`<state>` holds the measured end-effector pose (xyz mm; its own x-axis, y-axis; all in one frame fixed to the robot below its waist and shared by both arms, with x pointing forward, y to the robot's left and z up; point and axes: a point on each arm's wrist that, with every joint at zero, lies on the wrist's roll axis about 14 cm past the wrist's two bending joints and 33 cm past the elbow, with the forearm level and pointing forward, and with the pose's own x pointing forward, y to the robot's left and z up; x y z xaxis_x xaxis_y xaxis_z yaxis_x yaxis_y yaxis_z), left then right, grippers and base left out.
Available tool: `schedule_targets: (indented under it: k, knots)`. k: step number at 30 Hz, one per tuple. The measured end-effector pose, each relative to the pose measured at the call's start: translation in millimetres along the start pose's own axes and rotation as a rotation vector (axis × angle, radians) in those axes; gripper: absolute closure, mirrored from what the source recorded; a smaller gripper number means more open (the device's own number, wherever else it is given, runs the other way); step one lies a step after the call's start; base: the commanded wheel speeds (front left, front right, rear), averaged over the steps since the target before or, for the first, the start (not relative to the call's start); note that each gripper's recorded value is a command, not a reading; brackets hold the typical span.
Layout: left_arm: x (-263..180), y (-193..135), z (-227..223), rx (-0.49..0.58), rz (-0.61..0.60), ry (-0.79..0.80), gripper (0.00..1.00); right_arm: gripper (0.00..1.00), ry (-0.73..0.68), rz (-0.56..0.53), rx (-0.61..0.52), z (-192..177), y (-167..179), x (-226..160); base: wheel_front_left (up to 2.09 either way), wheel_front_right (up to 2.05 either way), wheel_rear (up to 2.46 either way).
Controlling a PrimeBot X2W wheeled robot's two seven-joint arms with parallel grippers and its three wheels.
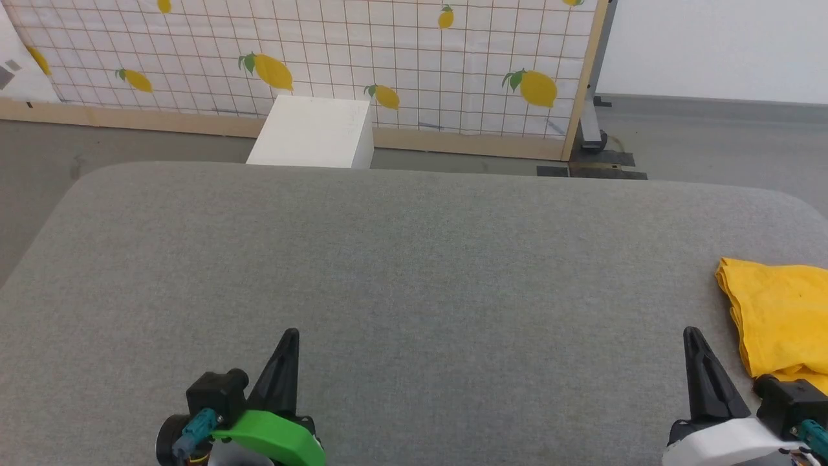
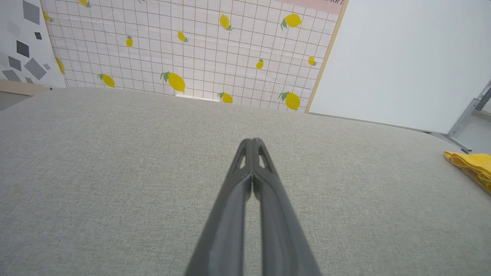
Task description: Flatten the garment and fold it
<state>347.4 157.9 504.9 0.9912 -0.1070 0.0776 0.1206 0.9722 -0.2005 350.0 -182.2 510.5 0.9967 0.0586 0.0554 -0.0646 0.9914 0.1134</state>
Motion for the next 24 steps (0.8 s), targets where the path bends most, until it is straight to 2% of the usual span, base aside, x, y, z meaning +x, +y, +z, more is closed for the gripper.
schedule_targets:
  k: [24]
  knots:
    - [6.2, 1.3, 4.8, 0.051, 0.007, 0.014, 1.0, 1.0, 0.03, 0.012, -0.026, -3.4, 3.4, 0.9, 0.0, 0.0, 0.0]
